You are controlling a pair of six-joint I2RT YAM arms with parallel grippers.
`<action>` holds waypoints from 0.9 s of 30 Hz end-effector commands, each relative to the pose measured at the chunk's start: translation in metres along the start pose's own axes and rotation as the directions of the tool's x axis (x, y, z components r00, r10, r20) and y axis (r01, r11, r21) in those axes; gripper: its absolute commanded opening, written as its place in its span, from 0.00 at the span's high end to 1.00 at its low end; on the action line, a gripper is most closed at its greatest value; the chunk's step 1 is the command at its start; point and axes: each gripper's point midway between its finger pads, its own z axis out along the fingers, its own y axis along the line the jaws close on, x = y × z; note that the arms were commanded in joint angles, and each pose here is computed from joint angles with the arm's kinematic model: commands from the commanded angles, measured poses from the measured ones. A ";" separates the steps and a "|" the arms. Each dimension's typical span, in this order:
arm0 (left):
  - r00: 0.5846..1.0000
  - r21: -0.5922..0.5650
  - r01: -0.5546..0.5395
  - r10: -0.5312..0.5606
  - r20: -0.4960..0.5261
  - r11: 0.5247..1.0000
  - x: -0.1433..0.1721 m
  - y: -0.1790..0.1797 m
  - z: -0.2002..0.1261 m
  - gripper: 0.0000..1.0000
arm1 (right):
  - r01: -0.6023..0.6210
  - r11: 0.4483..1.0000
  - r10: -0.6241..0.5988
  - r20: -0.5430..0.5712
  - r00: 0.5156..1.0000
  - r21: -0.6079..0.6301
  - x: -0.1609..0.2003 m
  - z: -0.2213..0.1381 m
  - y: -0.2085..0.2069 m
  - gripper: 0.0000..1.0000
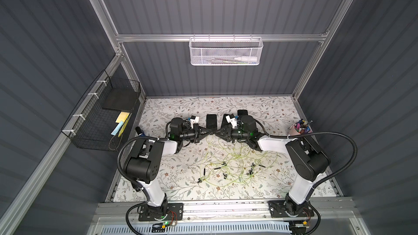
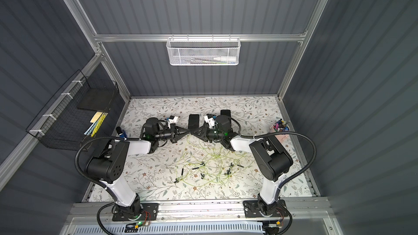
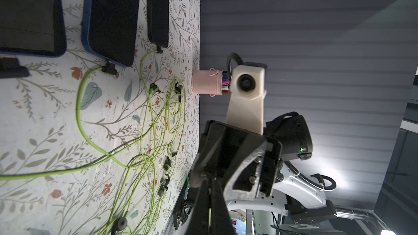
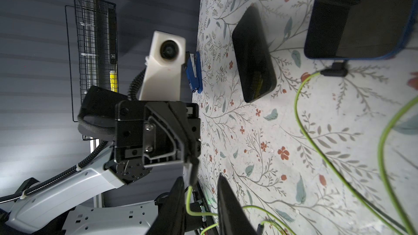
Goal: Plug wired earphones into phones
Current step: Pick up the wired earphone from the center of the board.
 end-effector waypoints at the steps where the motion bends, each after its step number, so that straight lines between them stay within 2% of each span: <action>1: 1.000 0.026 0.023 -0.023 0.002 0.999 0.001 0.004 0.002 1.00 | 0.035 0.999 -0.034 0.036 0.999 -0.022 -0.005 -0.004 0.014 0.73; 9: 0.998 0.121 0.049 -0.053 0.026 0.991 -0.002 -0.005 0.001 1.00 | 0.005 1.000 -0.005 0.006 1.000 0.002 0.000 0.002 0.004 0.73; 15: 0.998 0.099 0.050 -0.053 0.024 0.994 -0.001 -0.001 0.002 1.00 | -0.010 1.000 0.010 0.006 1.000 0.018 0.001 0.002 -0.006 0.69; 25: 0.999 0.096 0.041 -0.043 0.012 0.995 0.004 -0.006 0.004 1.00 | 0.000 1.000 0.000 -0.004 1.000 0.003 -0.006 0.013 -0.002 0.78; 27: 0.999 0.094 0.045 -0.046 0.009 0.995 0.005 -0.005 0.004 1.00 | 0.003 1.000 -0.003 -0.001 1.000 0.003 -0.007 0.013 -0.002 0.84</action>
